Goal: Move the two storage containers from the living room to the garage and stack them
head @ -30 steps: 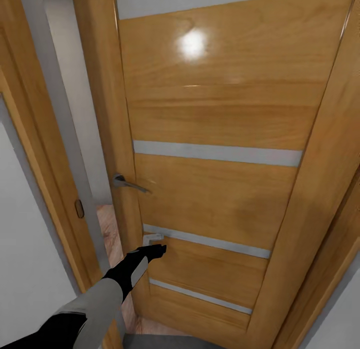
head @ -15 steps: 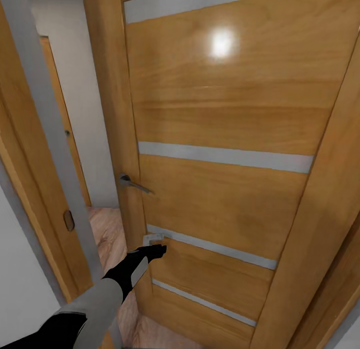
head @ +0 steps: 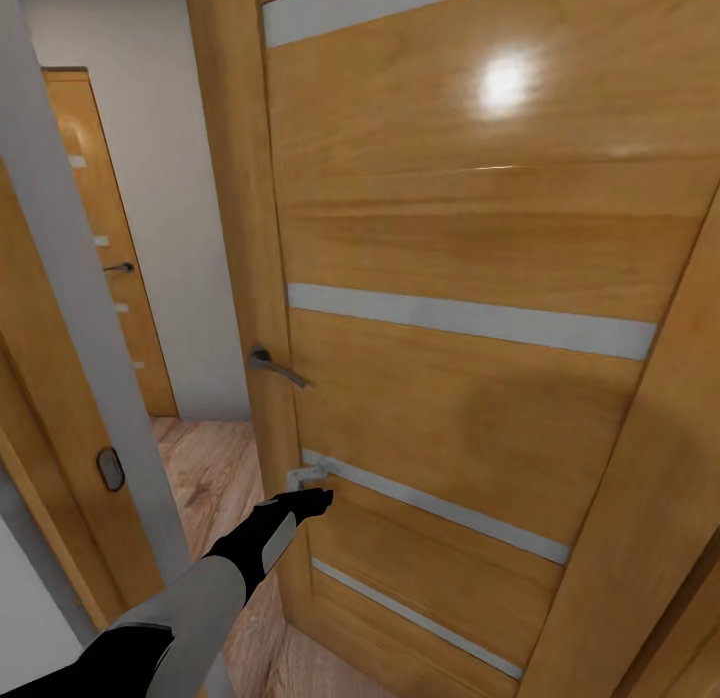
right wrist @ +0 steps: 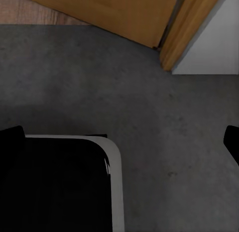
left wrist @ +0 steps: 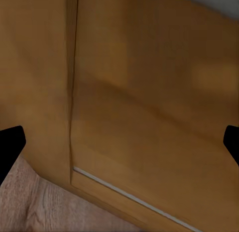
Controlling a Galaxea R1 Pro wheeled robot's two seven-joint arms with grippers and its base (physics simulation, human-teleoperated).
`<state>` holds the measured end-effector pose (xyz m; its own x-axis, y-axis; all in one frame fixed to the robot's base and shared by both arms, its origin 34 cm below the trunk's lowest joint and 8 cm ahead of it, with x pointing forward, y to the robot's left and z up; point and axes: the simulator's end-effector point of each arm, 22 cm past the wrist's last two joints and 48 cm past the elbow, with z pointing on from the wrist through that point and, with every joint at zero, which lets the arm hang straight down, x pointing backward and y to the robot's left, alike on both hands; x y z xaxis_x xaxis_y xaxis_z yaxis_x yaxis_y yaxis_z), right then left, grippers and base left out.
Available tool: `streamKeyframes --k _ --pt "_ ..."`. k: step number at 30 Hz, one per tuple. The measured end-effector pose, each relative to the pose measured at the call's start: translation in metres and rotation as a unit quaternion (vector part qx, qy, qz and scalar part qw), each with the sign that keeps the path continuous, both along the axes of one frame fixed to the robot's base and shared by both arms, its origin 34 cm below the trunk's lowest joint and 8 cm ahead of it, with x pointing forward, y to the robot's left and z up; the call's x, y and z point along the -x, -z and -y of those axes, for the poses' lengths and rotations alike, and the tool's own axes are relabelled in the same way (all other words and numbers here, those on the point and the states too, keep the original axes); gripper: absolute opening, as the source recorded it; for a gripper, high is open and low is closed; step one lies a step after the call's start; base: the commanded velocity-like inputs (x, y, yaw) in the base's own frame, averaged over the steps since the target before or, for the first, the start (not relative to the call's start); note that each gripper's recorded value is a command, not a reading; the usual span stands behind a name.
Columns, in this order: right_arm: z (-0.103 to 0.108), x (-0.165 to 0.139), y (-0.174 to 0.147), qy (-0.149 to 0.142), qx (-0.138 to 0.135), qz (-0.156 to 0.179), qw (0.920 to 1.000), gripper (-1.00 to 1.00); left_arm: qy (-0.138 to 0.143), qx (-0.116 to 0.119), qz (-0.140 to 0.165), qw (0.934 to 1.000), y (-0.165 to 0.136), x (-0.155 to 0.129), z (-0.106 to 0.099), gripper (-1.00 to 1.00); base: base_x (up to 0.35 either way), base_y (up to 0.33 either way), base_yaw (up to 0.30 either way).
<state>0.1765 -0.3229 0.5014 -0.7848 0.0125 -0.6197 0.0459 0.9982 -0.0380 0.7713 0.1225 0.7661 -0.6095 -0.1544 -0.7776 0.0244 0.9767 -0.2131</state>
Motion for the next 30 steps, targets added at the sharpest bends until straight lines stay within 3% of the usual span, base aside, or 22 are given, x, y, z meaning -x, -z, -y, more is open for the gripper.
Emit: streamKeyframes --k 30 --pt "0.000 0.000 -0.022 0.000 0.000 0.000 1.0000 1.00 0.000 -0.003 0.001 1.0000 -0.021 -0.001 -0.001 1.00 0.000 0.000 0.000"
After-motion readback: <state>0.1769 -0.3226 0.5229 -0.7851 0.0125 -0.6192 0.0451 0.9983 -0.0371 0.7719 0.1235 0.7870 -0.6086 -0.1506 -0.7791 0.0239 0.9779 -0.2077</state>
